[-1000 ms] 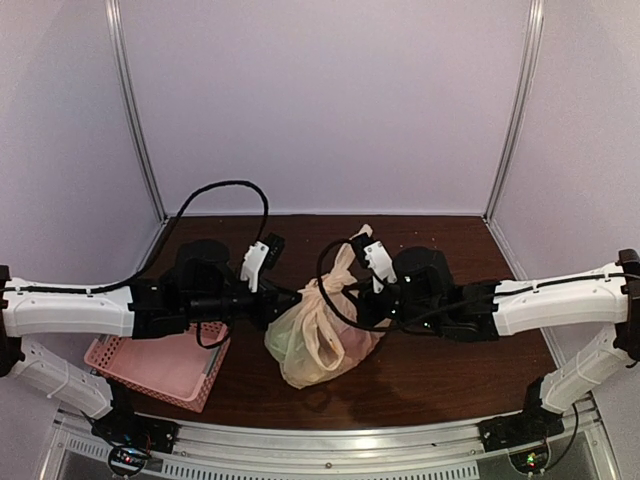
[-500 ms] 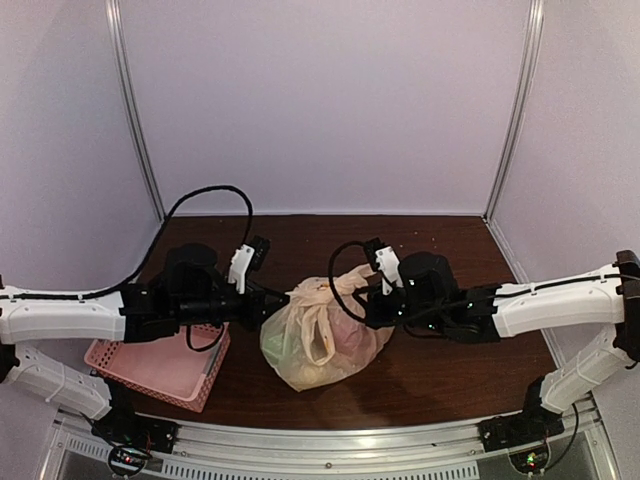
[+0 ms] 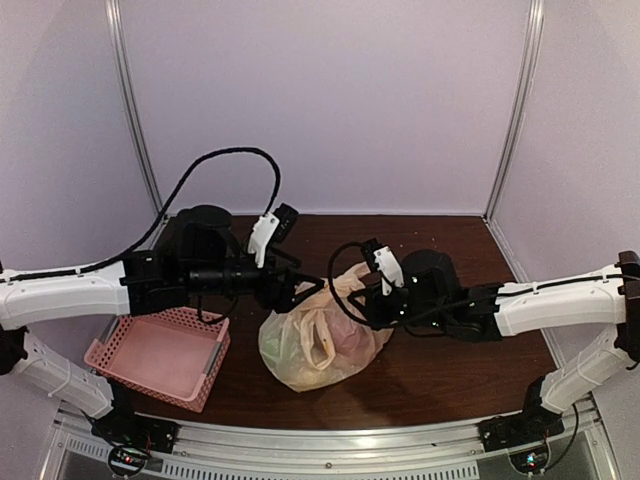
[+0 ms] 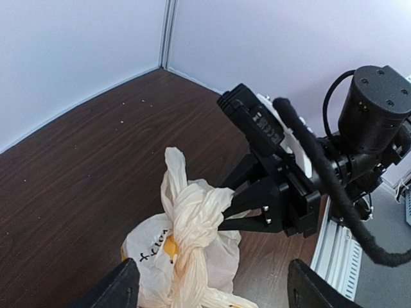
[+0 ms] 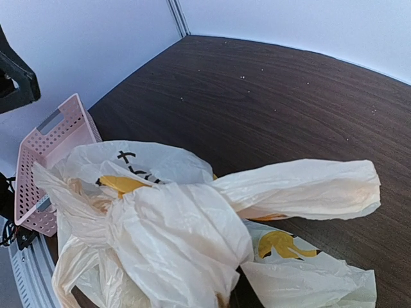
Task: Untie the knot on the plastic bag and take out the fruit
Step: Untie the bag handles from the takeout bag.
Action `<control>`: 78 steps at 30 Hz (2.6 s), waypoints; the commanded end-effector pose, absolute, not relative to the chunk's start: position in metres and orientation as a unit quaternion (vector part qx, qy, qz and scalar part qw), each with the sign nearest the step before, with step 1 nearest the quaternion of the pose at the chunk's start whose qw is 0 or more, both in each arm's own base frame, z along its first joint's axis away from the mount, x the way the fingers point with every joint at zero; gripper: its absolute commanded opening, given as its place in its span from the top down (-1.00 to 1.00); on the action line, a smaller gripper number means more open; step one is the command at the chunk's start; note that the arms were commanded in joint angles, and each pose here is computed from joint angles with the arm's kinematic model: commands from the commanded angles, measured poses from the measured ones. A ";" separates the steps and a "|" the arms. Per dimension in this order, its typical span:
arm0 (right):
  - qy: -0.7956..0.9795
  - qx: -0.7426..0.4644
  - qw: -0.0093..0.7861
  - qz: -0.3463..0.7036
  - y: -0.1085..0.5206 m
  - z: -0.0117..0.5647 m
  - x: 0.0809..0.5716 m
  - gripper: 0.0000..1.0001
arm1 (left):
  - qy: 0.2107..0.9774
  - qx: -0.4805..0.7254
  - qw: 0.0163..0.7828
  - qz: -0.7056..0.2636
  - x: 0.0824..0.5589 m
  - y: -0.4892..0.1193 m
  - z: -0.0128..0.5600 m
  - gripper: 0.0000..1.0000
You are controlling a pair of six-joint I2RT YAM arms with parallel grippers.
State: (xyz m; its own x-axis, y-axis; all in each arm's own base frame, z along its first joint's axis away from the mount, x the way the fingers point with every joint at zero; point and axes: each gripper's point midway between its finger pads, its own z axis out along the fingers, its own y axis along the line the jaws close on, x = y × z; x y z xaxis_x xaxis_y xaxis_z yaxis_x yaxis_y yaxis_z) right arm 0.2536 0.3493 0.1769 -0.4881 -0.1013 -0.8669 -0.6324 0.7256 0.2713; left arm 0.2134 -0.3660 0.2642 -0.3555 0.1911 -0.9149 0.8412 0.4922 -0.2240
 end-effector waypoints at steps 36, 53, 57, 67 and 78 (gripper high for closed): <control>0.800 -0.223 0.465 0.306 0.338 0.198 0.247 0.50 | 0.807 0.334 0.393 -0.289 0.231 -0.372 0.192 0.50; 0.783 -0.316 0.445 0.298 0.346 0.244 0.230 -0.28 | 0.783 0.359 0.380 -0.338 0.214 -0.381 0.200 1.00; 0.788 -0.324 0.443 0.279 0.353 0.238 0.236 -0.30 | 0.782 0.359 0.380 -0.339 0.213 -0.380 0.200 1.00; 0.792 -0.343 0.435 0.257 0.372 0.224 0.241 -0.32 | 0.780 0.359 0.379 -0.344 0.212 -0.382 0.201 1.00; 0.798 -0.332 0.435 0.251 0.381 0.214 0.244 0.26 | 0.781 0.356 0.378 -0.346 0.213 -0.383 0.201 1.00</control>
State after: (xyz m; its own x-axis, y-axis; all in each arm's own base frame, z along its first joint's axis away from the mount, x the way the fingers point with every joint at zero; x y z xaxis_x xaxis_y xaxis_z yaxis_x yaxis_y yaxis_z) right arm 0.2397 0.3758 0.2086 -0.4064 -0.3328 -0.8509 -0.7600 0.6400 0.1127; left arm 0.2138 -0.3770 0.1857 -0.4859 0.3397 -0.8053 0.8030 0.5374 -0.2578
